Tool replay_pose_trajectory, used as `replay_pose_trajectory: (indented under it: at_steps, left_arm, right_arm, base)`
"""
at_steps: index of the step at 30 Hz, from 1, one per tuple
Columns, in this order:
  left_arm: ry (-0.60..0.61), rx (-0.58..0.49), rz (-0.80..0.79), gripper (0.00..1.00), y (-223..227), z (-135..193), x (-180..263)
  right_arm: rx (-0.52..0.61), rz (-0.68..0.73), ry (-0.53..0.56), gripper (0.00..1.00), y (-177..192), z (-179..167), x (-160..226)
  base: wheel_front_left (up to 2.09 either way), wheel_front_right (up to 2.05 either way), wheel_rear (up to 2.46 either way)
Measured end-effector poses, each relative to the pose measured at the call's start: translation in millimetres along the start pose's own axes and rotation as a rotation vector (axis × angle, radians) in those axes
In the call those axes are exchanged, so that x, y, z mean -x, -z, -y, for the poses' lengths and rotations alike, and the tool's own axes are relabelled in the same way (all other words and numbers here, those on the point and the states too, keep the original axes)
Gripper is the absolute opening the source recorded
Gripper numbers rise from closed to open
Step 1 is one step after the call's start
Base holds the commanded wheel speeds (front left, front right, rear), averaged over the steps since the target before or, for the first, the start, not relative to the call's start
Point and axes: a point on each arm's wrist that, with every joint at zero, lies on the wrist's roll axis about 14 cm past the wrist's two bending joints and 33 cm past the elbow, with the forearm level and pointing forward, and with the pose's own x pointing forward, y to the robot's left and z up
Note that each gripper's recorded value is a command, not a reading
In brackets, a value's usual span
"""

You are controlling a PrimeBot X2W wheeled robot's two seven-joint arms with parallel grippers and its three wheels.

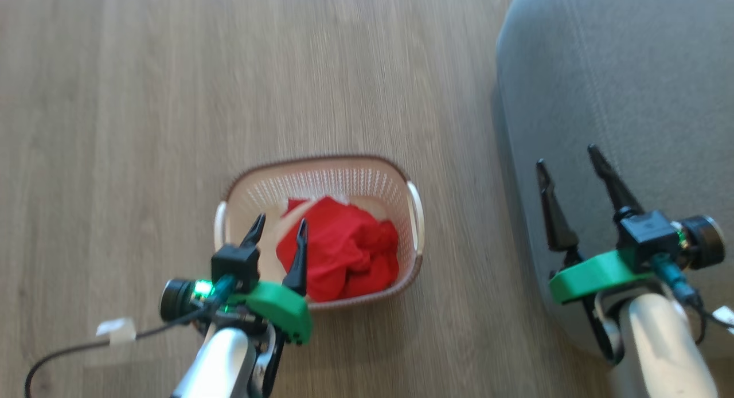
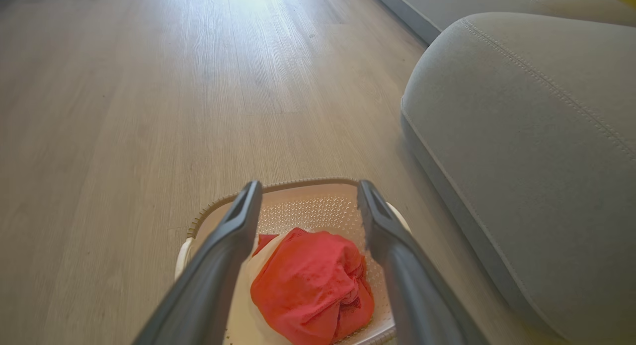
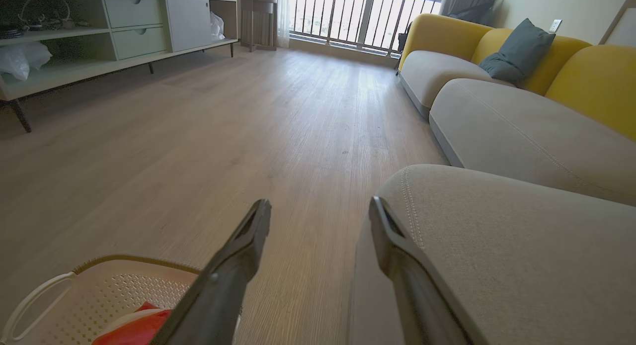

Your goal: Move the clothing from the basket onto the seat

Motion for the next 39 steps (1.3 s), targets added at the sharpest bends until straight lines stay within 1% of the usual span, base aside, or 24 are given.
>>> replay_pose_trajectory:
  at_steps: [2, 8, 12, 13, 14, 15, 16, 20, 25, 26, 27, 29, 30, 32, 35, 37, 39]
  left_arm:
    - [0.014, -0.008, -0.051, 1.0, 17, 1, -14]
    - [0.081, -0.068, -0.27, 1.0, 91, 5, -41]
    - [0.13, -0.086, -0.39, 1.0, 134, 9, -56]
    - [0.13, -0.086, -0.39, 1.0, 134, 9, -56]
    - [0.145, -0.088, -0.419, 1.0, 145, 9, -59]
    - [0.165, -0.089, -0.472, 1.0, 164, 10, -65]
    - [0.165, -0.089, -0.472, 1.0, 164, 10, -65]
    - [0.219, -0.079, -0.536, 1.0, 192, 17, -81]
    - [0.267, -0.01, -0.614, 1.0, 222, 25, -90]
    - [0.267, -0.013, -0.629, 1.0, 228, 26, -90]
    - [0.26, -0.058, -0.657, 1.0, 236, 23, -89]
    - [0.242, -0.07, -0.717, 1.0, 249, 19, -87]
    - [0.237, -0.078, -0.727, 1.0, 253, 19, -88]
    - [0.24, -0.127, -0.731, 1.0, 259, 19, -91]
    - [0.217, -0.149, -0.736, 1.0, 265, 12, -104]
    - [0.197, -0.147, -0.746, 1.0, 269, 8, -113]
    - [0.201, -0.136, -0.745, 1.0, 273, 11, -119]
  right_arm:
    - [-0.001, -0.031, 0.011, 1.0, 13, 6, -7]
    - [0.009, -0.147, 0.007, 1.0, 63, 13, -21]
    - [0.006, -0.206, 0.016, 1.0, 91, 18, -29]
    - [0.006, -0.206, 0.016, 1.0, 91, 18, -29]
    - [0.004, -0.222, 0.02, 1.0, 98, 20, -30]
    - [0.007, -0.255, 0.023, 1.0, 113, 22, -30]
    - [0.007, -0.255, 0.023, 1.0, 113, 22, -30]
    - [0.001, -0.313, 0.032, 1.0, 140, 25, -30]
    - [0.002, -0.386, 0.032, 1.0, 170, 26, -24]
    - [0.003, -0.391, 0.031, 1.0, 173, 26, -25]
    - [0.003, -0.396, 0.03, 1.0, 176, 26, -26]
    - [0.0, -0.398, 0.031, 1.0, 180, 26, -30]
    - [-0.001, -0.398, 0.03, 1.0, 182, 26, -31]
    - [0.0, -0.396, 0.029, 1.0, 184, 26, -33]
    - [-0.001, -0.398, 0.025, 1.0, 189, 25, -35]
    - [0.003, -0.391, 0.022, 1.0, 190, 25, -38]
    - [0.003, -0.392, 0.023, 1.0, 192, 25, -39]
  base:
    - [0.0, 0.0, 0.0]
    - [0.0, 0.0, 0.0]
    - [0.0, 0.0, 0.0]
    - [0.0, 0.0, 0.0]
    - [0.0, 0.0, 0.0]
    - [0.0, 0.0, 0.0]
    - [0.0, 0.0, 0.0]
    - [0.0, 0.0, 0.0]
    - [0.0, 0.0, 0.0]
    - [0.0, 0.0, 0.0]
    - [0.0, 0.0, 0.0]
    - [0.0, 0.0, 0.0]
    - [0.0, 0.0, 0.0]
    - [0.0, 0.0, 0.0]
    - [0.0, 0.0, 0.0]
    - [0.0, 0.0, 0.0]
    - [0.0, 0.0, 0.0]
